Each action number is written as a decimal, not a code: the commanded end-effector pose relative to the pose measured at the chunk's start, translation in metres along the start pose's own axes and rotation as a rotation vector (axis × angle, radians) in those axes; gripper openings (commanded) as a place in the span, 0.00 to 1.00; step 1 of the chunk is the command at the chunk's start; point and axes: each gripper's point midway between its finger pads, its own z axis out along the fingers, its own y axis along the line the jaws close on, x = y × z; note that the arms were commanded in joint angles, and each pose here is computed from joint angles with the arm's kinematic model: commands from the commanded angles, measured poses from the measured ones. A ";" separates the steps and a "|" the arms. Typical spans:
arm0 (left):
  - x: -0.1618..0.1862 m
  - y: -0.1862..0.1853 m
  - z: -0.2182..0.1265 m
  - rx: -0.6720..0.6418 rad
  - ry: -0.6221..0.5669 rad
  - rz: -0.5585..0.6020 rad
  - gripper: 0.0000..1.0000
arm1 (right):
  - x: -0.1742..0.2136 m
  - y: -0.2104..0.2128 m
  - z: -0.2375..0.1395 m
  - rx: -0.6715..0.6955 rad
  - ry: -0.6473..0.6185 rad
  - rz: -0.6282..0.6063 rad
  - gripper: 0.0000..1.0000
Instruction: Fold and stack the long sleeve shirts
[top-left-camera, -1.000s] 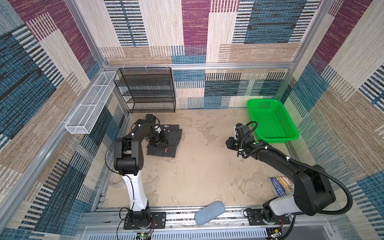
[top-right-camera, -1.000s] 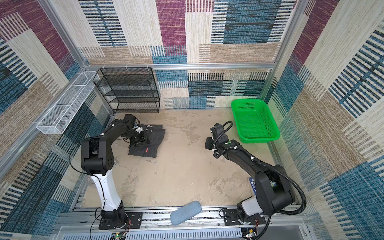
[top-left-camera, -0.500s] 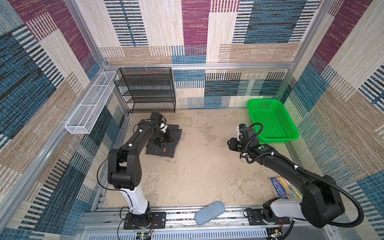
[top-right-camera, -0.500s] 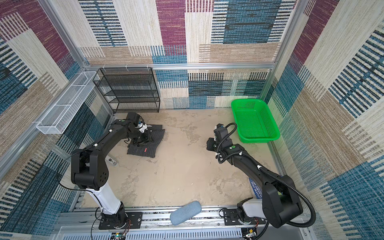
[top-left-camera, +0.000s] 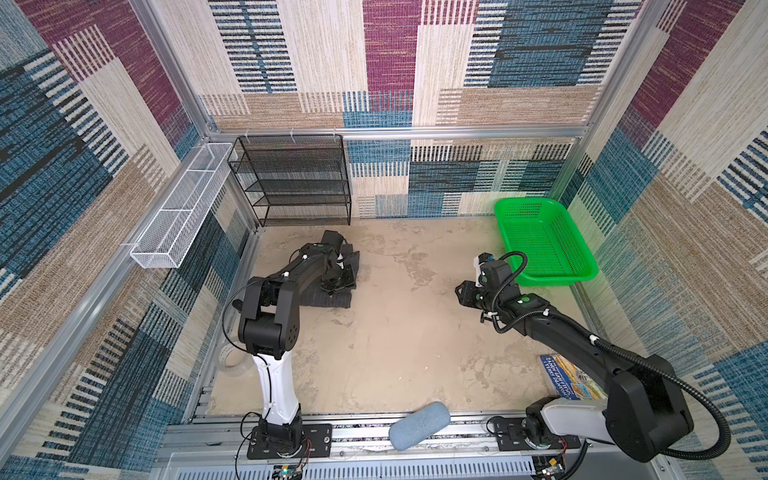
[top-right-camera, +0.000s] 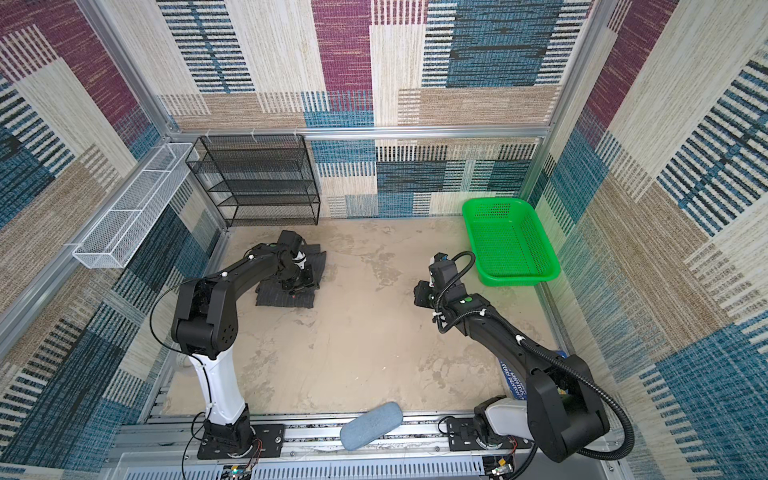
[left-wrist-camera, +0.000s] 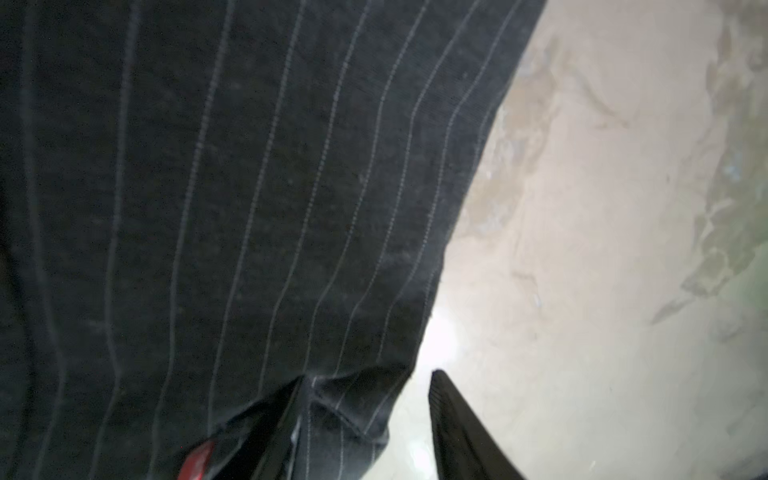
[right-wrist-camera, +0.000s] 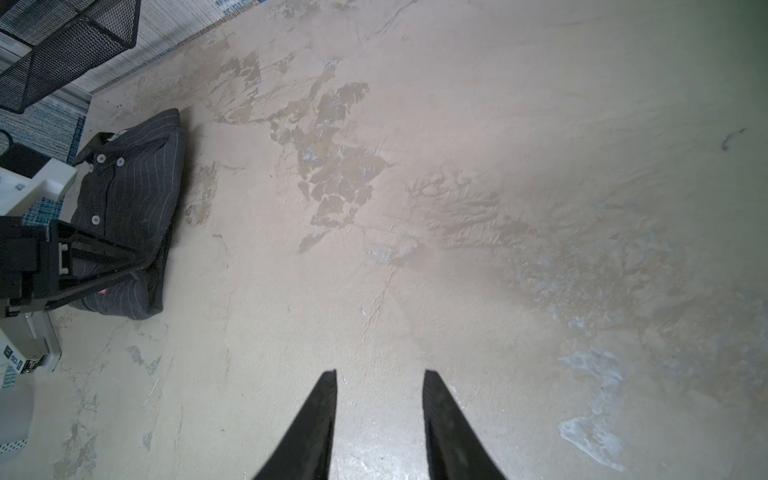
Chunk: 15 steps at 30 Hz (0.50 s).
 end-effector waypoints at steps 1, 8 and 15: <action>-0.013 0.016 0.004 -0.033 -0.021 -0.030 0.50 | -0.006 0.002 0.001 -0.001 -0.023 0.007 0.38; -0.028 0.049 0.001 -0.046 -0.024 -0.069 0.50 | -0.009 0.004 0.008 0.002 -0.014 -0.002 0.38; -0.046 0.038 -0.023 0.030 -0.079 -0.058 0.51 | -0.012 0.008 0.013 -0.016 -0.017 0.001 0.37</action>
